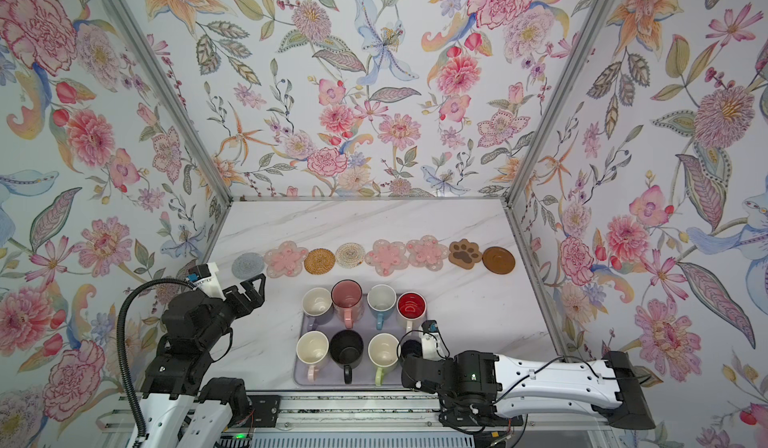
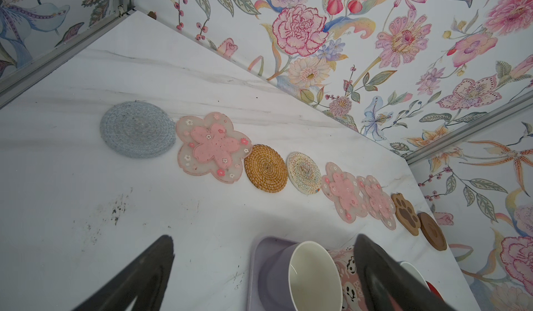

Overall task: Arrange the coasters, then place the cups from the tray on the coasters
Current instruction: 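Grasp the dark blue mug by its rim with the right gripper and lift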

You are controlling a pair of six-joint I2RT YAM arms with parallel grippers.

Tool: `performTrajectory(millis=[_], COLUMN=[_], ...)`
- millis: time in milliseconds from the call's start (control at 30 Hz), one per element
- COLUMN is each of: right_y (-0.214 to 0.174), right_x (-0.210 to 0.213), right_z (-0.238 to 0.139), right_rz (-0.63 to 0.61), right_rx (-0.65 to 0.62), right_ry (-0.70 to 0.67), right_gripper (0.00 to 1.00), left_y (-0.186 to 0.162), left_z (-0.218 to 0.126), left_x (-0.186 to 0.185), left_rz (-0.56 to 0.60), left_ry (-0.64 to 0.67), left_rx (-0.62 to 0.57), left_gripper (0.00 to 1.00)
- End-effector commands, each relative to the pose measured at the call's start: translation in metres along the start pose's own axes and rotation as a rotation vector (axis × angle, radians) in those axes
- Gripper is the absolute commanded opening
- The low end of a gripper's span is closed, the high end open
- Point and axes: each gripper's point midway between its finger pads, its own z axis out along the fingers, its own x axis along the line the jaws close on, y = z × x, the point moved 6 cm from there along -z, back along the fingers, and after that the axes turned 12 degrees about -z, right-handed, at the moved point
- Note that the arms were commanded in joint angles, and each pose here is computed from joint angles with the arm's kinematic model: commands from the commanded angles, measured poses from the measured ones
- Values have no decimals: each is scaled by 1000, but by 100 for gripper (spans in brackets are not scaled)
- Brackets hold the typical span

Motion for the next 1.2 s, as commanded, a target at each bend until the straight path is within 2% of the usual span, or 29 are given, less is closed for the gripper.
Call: performTrajectory(millis=[0,533,800,1033,1167], right_y=[0,-3,0,13,25], right_x=[-1,-9,-7,-5,-8], right_z=[4,15,15,-3,-22], right_rz=[-6,-32,-64,-104,-99], right_rx=[-12,-6,9,6,-10], right_ry=[-32,-108,-109,-154,-194], right_gripper=[52,33,18,0,0], left_y=[2,2,3,2,3], left_z=[-3,-4,-5,-4,-4], left_x=[-1,-1,-2,-2,-2], left_rz=[14,11,11,11,10], left_ry=[-7,-9,-14,-13,-12], left_rx=[-17,-23,-29,-28,-27], left_gripper=[99,99,99,99,99])
